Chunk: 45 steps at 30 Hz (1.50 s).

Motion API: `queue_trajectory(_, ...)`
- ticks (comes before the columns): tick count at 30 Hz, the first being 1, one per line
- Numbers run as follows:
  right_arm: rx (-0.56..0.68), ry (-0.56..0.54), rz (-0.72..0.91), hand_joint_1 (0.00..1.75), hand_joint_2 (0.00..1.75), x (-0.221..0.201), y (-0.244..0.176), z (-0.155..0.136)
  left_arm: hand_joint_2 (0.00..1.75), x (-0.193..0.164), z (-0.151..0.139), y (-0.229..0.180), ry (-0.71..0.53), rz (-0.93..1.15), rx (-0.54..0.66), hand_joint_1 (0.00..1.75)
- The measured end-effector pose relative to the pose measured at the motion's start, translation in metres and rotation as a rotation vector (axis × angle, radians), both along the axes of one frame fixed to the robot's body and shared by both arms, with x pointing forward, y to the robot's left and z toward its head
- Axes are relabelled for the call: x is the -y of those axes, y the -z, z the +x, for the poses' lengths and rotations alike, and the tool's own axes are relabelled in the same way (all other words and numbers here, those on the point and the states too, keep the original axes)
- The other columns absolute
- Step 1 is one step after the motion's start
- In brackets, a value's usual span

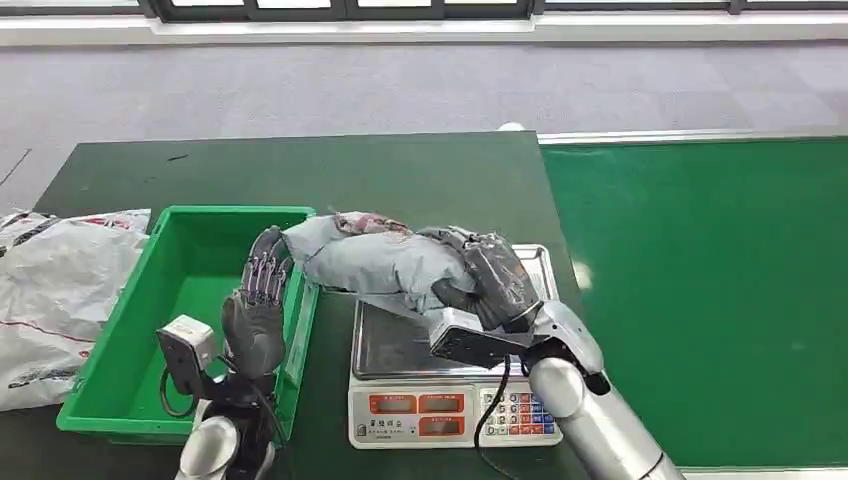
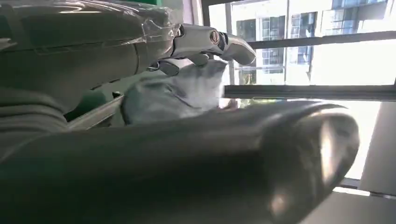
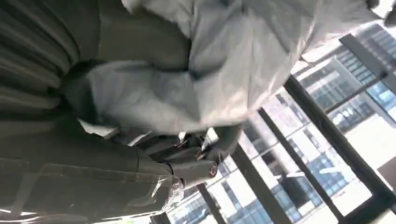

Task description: Moved the parcel from conveyor to table for the left to box.

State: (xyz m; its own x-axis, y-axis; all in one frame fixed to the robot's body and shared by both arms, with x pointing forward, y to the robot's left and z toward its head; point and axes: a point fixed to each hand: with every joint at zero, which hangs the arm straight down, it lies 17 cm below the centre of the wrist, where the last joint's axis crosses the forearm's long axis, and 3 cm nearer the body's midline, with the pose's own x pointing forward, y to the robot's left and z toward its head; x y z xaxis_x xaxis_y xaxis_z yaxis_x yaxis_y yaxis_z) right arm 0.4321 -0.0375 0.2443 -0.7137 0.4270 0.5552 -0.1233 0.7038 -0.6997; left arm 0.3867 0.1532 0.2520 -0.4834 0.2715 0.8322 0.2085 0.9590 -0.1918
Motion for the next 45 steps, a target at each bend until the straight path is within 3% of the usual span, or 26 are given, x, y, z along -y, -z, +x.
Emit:
queue_trajectory(19, -0.060, -0.024, -0.004, 0.00, 1.75, -0.007, 0.029, -0.017, 0.00, -0.020, -0.010, 0.005, -0.125, 0.032, -0.007, 0.00)
queue_trajectory(26, -0.073, -0.050, 0.035, 0.00, 1.75, -0.005, 0.023, -0.044, 0.00, -0.039, -0.018, -0.010, -0.289, 0.118, 0.060, 0.00)
queue_trajectory(34, -0.068, -0.057, 0.107, 0.00, 1.75, 0.011, 0.012, -0.064, 0.00, -0.034, -0.029, -0.041, -0.379, 0.351, 0.205, 0.00)
queue_trajectory(45, -0.069, -0.037, 0.125, 0.00, 1.75, 0.021, 0.011, -0.067, 0.00, -0.036, -0.032, -0.052, -0.394, 0.368, 0.238, 0.00)
